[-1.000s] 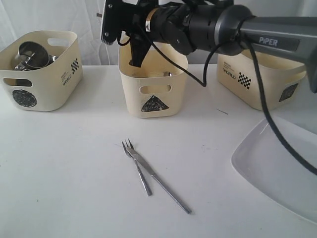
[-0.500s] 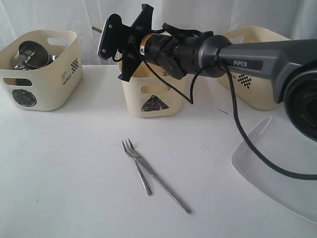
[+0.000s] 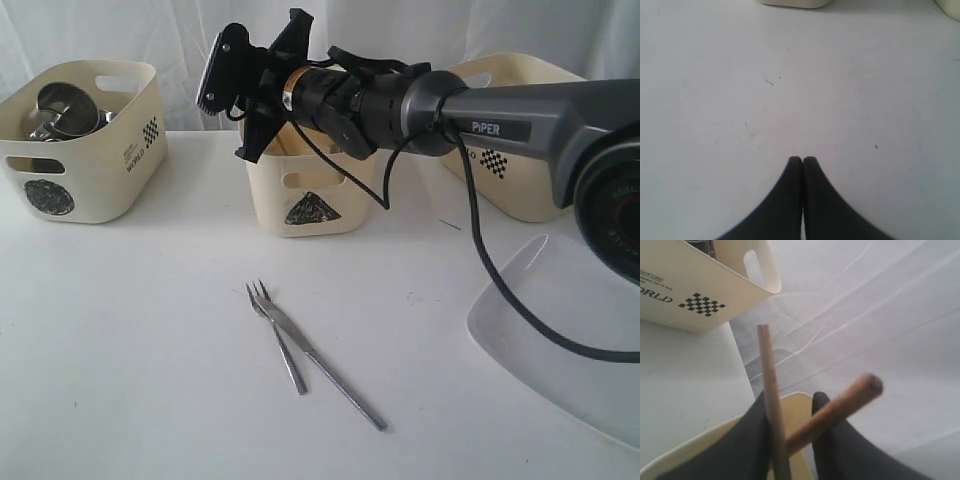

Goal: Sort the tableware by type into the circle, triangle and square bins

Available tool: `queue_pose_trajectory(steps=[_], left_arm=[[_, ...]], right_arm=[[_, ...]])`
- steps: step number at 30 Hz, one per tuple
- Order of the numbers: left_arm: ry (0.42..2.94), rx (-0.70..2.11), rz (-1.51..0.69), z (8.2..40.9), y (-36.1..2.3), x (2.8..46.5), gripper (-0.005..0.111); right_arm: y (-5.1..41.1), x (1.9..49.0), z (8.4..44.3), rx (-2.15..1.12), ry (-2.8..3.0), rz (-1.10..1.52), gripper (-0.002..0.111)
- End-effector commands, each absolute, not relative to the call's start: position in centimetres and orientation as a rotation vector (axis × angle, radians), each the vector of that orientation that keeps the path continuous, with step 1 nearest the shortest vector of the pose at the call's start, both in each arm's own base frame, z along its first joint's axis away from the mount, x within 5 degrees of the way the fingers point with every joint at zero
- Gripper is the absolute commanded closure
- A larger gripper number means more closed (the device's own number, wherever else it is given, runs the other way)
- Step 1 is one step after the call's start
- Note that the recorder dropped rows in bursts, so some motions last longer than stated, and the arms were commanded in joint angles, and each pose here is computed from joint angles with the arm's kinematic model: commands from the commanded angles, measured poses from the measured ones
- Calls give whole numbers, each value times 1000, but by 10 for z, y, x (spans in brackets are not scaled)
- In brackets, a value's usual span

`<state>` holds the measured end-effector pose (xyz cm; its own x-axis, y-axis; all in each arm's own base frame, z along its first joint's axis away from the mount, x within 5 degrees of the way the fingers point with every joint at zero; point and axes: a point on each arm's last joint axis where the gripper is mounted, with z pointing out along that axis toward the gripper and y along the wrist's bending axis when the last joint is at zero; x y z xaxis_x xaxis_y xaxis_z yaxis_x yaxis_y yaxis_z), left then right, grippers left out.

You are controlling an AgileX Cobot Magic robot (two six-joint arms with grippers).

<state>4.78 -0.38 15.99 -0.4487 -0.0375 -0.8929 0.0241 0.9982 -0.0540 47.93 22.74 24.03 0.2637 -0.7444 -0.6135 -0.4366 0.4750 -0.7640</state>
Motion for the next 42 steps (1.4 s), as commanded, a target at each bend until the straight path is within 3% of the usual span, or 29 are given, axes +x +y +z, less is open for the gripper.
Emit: queue_pose_trajectory(steps=[1, 8, 14, 26, 29, 37, 42], left_arm=[[2066, -7, -83, 155, -5, 46, 106], [2066, -7, -83, 155, -5, 46, 106], [2066, -7, -83, 155, -5, 46, 106], [2066, -7, -83, 155, -5, 46, 106], [2066, -7, -83, 155, -5, 46, 106], [2066, -7, -83, 155, -5, 46, 106], [2066, -7, -83, 155, -5, 46, 106]], right_arm=[[225, 479, 242, -1110, 1402, -257, 79], [220, 477, 236, -1115, 1533, -253, 61], [216, 474, 242, -1094, 1595, -243, 60], [192, 436, 302, -1015, 1903, -168, 61], [187, 423, 302, -1039, 2051, -137, 65], [182, 397, 305, -1053, 2288, 5, 106], [183, 398, 319, -1005, 2198, 8, 108]])
